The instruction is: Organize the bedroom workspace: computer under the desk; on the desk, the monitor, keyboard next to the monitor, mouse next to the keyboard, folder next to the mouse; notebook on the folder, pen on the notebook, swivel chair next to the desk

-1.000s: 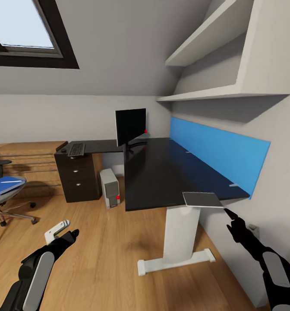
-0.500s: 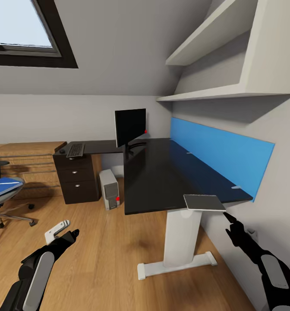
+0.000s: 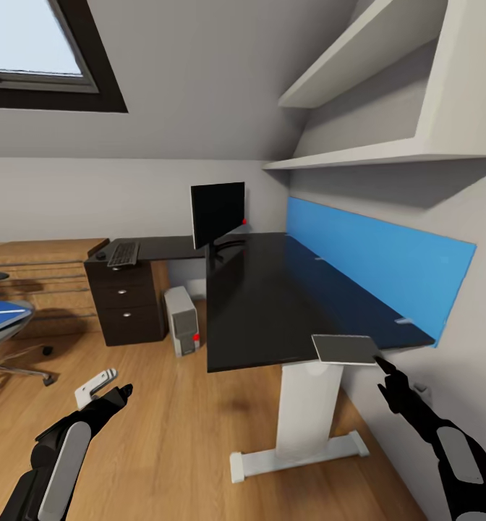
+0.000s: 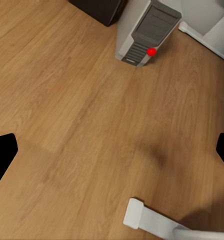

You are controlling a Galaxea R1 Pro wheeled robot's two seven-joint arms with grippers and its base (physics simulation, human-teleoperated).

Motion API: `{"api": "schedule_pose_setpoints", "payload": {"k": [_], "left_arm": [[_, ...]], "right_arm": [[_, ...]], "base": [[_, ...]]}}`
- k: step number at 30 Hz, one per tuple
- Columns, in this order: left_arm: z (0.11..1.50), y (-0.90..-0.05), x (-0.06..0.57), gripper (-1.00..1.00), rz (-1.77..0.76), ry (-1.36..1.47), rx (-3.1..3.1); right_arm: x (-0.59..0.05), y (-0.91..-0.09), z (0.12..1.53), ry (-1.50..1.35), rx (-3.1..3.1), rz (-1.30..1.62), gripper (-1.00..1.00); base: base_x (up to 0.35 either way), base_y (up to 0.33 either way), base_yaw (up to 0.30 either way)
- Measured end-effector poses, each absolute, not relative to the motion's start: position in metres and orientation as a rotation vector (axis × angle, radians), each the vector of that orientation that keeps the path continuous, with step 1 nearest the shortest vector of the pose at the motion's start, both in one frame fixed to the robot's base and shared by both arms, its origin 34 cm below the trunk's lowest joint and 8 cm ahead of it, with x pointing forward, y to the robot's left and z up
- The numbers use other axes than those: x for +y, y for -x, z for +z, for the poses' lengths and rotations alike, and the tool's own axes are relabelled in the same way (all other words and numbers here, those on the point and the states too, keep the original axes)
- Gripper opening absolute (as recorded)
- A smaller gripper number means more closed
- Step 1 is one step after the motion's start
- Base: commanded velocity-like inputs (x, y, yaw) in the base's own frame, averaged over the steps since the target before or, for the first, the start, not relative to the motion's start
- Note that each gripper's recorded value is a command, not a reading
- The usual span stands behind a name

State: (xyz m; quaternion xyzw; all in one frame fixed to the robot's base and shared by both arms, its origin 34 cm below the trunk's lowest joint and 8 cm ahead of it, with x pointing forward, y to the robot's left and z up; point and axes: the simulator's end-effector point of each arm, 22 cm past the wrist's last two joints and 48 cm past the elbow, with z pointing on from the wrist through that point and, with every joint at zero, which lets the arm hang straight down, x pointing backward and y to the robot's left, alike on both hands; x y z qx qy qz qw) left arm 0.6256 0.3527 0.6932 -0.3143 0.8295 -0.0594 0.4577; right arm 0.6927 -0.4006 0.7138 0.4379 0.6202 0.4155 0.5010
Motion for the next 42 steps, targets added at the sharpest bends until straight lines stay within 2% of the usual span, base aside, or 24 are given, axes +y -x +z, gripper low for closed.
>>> {"api": "schedule_pose_setpoints", "payload": {"k": [30,31,42], "left_arm": [[0.6852,-0.624,0.3524,1.0,-0.142,0.78,2.062],[0.6849,-0.6239,0.3524,1.0,-0.142,0.78,2.062],[0.6845,-0.6237,0.3524,1.0,-0.141,0.781,2.063]], "right_arm": [[-0.4,-0.6929,0.7135,-1.058,1.5,1.003,1.0],[-0.3999,-0.693,0.7136,-1.057,1.5,1.003,-1.0],[-0.3999,-0.6934,0.7163,-1.057,1.49,1.012,-1.0]], "base": [[0.097,0.034,0.0],[0.003,0.0,0.0],[0.001,0.0,0.0]]}}
